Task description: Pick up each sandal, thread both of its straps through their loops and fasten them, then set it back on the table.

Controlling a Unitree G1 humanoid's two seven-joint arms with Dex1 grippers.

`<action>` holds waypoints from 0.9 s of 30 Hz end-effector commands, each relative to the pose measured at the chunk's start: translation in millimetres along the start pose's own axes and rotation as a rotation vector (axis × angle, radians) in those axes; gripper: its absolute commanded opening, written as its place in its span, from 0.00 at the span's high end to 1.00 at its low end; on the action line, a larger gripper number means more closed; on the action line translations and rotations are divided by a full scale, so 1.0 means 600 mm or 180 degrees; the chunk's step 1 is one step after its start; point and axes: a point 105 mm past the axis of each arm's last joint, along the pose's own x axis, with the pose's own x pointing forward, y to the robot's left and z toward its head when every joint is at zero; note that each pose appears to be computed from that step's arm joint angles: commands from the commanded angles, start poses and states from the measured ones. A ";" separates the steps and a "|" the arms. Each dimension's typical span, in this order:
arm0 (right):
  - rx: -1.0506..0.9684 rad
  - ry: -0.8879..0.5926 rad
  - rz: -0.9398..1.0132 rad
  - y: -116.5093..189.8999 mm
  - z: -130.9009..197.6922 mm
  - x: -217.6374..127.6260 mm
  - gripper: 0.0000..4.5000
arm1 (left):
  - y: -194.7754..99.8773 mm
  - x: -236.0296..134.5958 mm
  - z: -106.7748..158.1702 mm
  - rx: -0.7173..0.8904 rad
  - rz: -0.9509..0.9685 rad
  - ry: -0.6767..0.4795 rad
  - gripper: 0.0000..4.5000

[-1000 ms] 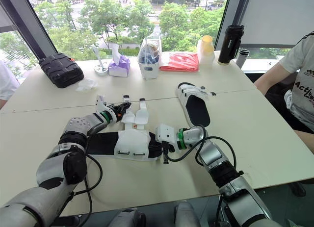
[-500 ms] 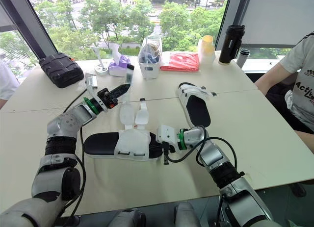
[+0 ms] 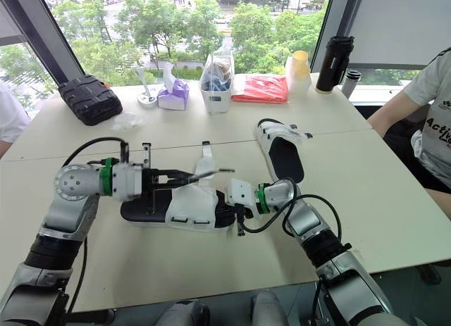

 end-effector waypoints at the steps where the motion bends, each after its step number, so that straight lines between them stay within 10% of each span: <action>1: 0.0066 0.0204 0.0157 0.013 -0.027 0.005 1.00 | -0.034 -0.013 0.024 0.0862 -0.0358 -0.0270 0.99; 12: 0.0003 0.0233 0.0198 0.005 -0.030 0.007 1.00 | -0.121 -0.047 0.006 0.1141 -0.1129 -0.0394 0.99; 22: -0.0028 0.0265 0.0199 0.002 -0.035 0.006 1.00 | -0.110 -0.067 0.012 0.0934 -0.1034 -0.0141 0.02; 27: -0.0040 0.0258 0.0220 0.002 -0.035 0.007 1.00 | -0.100 -0.119 -0.010 0.0271 -0.0759 0.0512 0.01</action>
